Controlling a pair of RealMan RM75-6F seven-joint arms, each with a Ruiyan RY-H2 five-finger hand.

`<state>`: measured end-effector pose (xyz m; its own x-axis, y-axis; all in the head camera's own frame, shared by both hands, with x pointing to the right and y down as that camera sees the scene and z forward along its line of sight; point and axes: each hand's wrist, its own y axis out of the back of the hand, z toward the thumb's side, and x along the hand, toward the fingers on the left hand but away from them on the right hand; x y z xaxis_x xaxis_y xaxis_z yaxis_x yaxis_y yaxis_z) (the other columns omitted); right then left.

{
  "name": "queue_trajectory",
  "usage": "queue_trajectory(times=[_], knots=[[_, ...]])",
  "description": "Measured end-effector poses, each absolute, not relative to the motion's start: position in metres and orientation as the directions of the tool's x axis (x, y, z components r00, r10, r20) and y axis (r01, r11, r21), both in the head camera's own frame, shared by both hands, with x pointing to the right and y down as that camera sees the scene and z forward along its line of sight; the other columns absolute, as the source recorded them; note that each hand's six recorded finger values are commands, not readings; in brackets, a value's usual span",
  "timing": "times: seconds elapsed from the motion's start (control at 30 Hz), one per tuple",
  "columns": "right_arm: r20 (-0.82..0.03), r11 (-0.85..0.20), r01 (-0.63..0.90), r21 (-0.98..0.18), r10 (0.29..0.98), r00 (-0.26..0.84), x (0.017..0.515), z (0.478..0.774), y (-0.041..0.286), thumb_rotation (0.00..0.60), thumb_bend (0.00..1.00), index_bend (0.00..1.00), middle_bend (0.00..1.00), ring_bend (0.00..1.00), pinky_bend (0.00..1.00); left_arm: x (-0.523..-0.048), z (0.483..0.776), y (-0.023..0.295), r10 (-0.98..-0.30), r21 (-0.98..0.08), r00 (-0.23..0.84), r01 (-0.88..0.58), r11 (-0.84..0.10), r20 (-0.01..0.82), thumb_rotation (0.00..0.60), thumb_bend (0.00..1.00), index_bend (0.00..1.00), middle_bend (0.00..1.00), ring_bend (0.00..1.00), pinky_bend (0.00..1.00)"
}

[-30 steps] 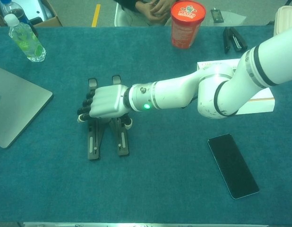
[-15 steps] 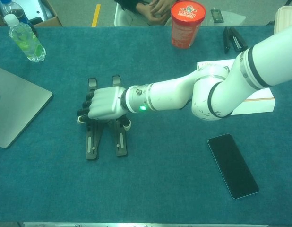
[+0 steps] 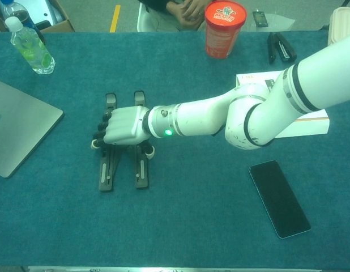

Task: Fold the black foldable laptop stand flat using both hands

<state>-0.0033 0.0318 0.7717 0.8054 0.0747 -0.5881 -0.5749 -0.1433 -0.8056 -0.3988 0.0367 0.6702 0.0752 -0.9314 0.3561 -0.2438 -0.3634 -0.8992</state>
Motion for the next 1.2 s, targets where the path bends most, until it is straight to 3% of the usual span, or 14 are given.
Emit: queue_trajectory(times=[0.23,0.43,1.2], knots=[[-0.586,-0.163,-0.569,-0.806,0.083,0.806,-0.001,0.772,0.031,0.6,0.01,0.01,0.27,0.15,0.12,-0.397,0.671,0.037,-0.931,-0.897,0.084,-0.248,-0.365,0.356,0.6,0.23,0.0,0.0,0.0,0.01],[-0.572,-0.169,-0.553,-0.816,0.088,0.816,0.002,0.77,0.033,0.6,0.01,0.02,0.33,0.22,0.19,-0.396,0.672,0.037,-0.93,-0.896,0.089,-0.249,-0.368,0.357,0.6,0.23,0.0,0.0,0.0,0.01],[-0.548,-0.234,-0.508,-0.829,0.157,0.822,0.042,0.761,0.03,0.6,0.01,0.03,0.44,0.33,0.39,-0.38,0.675,0.038,-0.924,-0.89,0.132,-0.251,-0.382,0.359,0.6,0.23,0.0,0.0,0.0,0.01]])
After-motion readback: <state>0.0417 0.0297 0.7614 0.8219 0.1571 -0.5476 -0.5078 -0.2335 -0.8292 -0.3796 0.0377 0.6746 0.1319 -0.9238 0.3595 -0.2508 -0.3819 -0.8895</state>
